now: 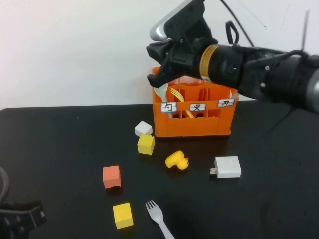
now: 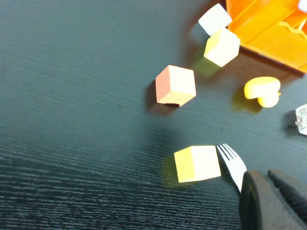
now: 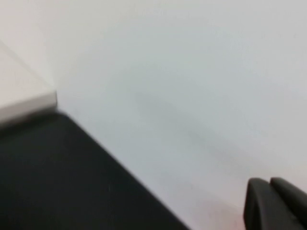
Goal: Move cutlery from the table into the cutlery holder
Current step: Pick up the fork
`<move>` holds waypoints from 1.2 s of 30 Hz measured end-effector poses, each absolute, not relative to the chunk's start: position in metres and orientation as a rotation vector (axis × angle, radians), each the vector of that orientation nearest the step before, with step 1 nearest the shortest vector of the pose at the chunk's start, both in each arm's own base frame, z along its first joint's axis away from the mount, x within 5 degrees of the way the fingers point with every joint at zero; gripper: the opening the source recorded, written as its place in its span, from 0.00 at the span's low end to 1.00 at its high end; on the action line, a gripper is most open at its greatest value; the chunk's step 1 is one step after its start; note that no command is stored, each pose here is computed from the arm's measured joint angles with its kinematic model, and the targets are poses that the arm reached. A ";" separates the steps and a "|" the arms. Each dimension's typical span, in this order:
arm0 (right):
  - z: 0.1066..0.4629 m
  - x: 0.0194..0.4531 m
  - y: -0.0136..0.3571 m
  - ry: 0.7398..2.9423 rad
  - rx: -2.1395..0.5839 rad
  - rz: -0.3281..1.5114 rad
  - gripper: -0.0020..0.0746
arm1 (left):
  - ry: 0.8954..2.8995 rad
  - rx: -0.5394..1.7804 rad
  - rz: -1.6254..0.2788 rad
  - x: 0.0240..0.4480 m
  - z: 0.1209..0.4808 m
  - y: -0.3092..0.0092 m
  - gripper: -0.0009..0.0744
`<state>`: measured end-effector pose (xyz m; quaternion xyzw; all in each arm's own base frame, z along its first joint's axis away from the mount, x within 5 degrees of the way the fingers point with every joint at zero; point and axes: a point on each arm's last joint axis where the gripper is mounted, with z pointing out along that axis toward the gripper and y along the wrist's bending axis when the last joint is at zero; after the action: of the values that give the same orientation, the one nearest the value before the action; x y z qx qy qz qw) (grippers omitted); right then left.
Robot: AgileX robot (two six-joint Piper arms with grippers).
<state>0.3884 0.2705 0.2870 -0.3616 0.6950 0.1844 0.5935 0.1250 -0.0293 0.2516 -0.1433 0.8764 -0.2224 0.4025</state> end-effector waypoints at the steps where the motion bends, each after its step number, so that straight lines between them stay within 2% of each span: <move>1: 0.291 0.384 0.269 1.625 -0.863 0.422 0.03 | 2.214 -0.362 -0.563 0.125 0.252 -0.029 0.01; 8: 0.314 0.343 0.253 1.685 -0.921 0.547 0.03 | 2.213 -0.366 -0.570 0.125 0.252 -0.030 0.01; 13: 0.324 0.313 0.233 1.686 -0.928 0.532 0.02 | 2.212 -0.377 -0.586 0.125 0.252 -0.030 0.01; 23: 0.324 0.258 0.178 1.662 -0.929 0.254 0.02 | 2.237 -0.367 -0.595 0.123 0.251 -0.032 0.01; 36: 0.274 0.201 0.111 1.725 -0.953 -0.143 0.02 | 2.231 -0.390 -0.627 0.123 0.251 -0.033 0.01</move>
<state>0.2008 0.1111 0.2737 -0.4028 0.7290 -0.0606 0.5502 0.1233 -0.0329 0.2512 -0.1532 0.8759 -0.2463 0.3855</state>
